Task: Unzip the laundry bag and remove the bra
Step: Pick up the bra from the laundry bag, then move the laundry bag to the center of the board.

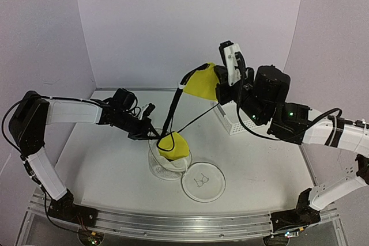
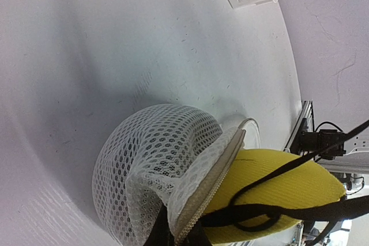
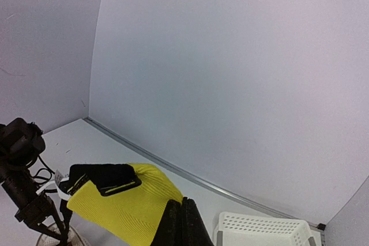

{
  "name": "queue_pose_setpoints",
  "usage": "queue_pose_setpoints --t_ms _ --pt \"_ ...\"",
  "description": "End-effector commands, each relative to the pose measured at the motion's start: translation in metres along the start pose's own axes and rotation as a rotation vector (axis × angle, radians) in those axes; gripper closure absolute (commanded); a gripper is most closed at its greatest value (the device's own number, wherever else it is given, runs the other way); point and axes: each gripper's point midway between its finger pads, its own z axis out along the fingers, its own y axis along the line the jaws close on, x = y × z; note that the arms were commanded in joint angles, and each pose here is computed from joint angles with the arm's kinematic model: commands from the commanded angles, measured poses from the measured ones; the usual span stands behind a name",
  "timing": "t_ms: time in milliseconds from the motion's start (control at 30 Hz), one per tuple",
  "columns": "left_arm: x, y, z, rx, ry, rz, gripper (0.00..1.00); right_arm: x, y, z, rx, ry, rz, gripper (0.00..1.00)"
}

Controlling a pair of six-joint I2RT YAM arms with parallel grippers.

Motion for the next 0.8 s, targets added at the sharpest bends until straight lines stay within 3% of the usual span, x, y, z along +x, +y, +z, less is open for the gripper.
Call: queue_pose_setpoints --t_ms 0,767 --pt "-0.026 -0.027 0.000 0.076 -0.042 0.091 1.00 -0.056 -0.049 -0.013 0.147 -0.105 0.036 1.00" --pt "-0.133 -0.104 0.054 0.334 -0.087 0.239 1.00 -0.055 -0.132 -0.008 0.379 -0.044 -0.036 1.00"
